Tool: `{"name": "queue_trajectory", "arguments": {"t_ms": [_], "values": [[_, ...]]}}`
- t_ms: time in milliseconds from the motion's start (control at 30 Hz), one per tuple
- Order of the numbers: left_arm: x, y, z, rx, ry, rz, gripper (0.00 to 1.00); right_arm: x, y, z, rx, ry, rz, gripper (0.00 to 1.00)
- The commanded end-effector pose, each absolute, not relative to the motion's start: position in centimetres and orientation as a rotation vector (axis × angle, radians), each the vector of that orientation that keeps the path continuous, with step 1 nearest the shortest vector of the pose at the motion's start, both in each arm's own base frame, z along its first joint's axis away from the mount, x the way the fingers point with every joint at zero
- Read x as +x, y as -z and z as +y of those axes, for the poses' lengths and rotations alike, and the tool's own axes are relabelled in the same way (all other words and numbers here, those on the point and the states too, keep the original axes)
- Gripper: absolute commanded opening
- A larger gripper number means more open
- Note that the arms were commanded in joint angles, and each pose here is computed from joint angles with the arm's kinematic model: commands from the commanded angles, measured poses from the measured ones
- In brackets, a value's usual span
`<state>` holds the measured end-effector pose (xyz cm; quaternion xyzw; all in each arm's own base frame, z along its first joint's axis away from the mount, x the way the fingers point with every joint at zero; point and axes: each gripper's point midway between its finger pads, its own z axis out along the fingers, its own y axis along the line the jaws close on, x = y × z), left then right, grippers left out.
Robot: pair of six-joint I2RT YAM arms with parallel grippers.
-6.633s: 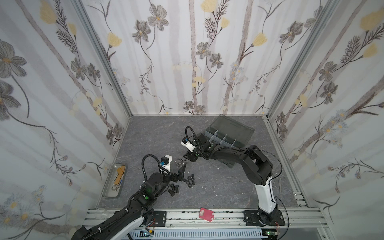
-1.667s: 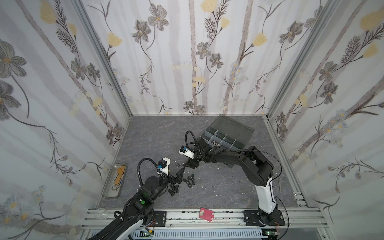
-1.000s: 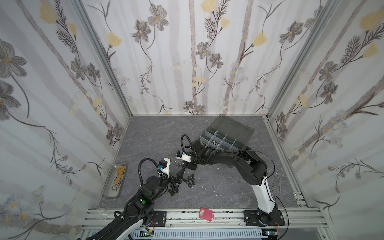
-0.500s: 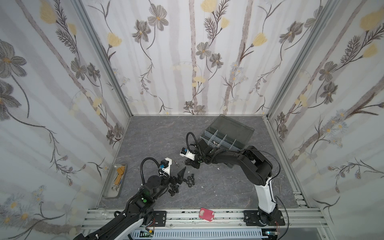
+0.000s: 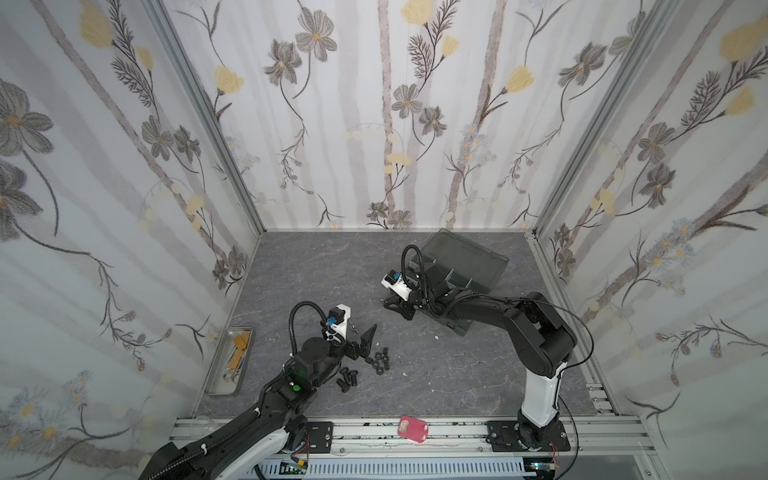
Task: Sort the screws and nuts into containers
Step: Pick up the nut from the center of the table, then place the nut into the container.
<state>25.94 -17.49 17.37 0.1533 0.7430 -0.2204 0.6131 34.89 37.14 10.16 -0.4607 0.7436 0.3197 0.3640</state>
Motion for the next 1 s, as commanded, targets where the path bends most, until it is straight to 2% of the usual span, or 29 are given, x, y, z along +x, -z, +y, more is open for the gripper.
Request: {"name": "queue_trajectory", "arguments": {"t_ms": [0, 267, 533, 800, 967], "values": [[27.2, -20.5, -19.2, 0.4, 0.547, 1.633, 1.0, 36.7, -12.0, 36.1, -1.063, -0.84, 1.907, 0.1], [31.2, -22.0, -24.1, 0.506, 0.641, 1.667, 1.0, 39.3, -12.7, 30.9, -0.921, -0.687, 1.993, 0.11], [34.5, -21.7, -26.4, 0.525, 0.668, 1.715, 1.0, 42.9, -13.4, 24.6, -0.63, -0.521, 2.092, 0.1], [35.1, -20.5, -26.8, 0.495, 0.693, 1.74, 1.0, 44.2, -10.3, 22.2, -0.523, -0.456, 2.217, 0.1], [34.8, -19.9, -26.8, 0.49, 0.707, 1.745, 1.0, 44.4, -9.1, 22.0, -0.505, -0.449, 2.25, 0.18]]}}
